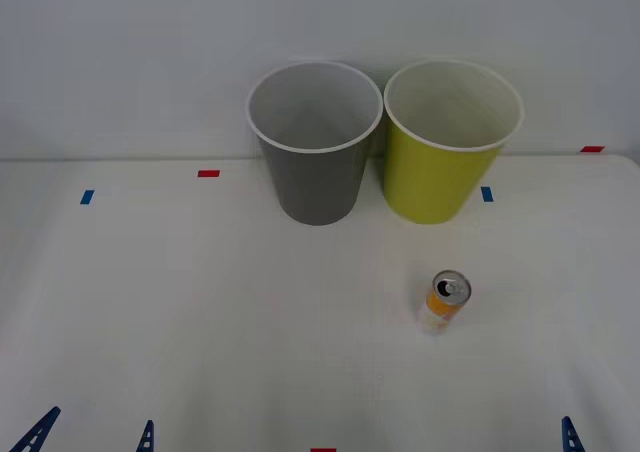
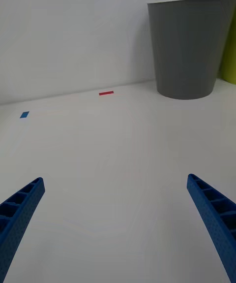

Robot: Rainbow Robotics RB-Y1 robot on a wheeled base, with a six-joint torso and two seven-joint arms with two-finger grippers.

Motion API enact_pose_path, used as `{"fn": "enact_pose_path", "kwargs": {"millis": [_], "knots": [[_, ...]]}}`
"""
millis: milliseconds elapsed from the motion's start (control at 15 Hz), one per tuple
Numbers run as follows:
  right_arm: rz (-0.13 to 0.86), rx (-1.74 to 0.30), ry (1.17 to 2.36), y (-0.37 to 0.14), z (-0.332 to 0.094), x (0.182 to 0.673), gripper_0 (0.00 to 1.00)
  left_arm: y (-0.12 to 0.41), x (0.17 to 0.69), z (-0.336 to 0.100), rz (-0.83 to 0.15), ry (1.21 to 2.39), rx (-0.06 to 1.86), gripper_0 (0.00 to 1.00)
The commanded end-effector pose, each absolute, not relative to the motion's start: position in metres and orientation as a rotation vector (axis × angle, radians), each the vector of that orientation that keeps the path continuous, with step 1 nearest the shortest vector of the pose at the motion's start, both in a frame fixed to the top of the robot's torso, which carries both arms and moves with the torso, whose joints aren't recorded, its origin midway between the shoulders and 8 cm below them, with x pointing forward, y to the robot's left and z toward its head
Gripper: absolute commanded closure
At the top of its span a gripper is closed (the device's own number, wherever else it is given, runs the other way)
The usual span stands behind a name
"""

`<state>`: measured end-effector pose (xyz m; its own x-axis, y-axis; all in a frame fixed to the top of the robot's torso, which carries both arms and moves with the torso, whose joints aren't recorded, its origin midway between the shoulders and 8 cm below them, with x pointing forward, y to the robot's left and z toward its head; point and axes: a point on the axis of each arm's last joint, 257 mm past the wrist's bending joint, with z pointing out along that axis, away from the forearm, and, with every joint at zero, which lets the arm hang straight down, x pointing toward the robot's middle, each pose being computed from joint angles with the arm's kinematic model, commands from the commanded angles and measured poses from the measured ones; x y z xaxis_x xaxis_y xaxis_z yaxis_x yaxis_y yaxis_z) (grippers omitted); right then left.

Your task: Put cans in the gray bin and PET bottles in the light green bin.

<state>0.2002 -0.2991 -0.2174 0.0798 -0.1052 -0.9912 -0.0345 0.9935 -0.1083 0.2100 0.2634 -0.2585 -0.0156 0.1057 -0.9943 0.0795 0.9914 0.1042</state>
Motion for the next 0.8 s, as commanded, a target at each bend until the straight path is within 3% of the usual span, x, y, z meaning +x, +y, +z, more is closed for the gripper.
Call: {"fn": "enact_pose_path", "kwargs": {"millis": [67, 800], "knots": [[-0.053, -0.113, 1.491, -0.2991, -0.2174, 0.2002, 0.00, 0.2634, 0.2100, -0.2585, 0.021, 1.588, 0.145, 0.00], [-0.053, -0.113, 1.491, -0.2991, -0.2174, 0.2002, 0.00, 0.2634, 0.2100, -0.2585, 0.021, 1.588, 0.145, 0.00]]}}
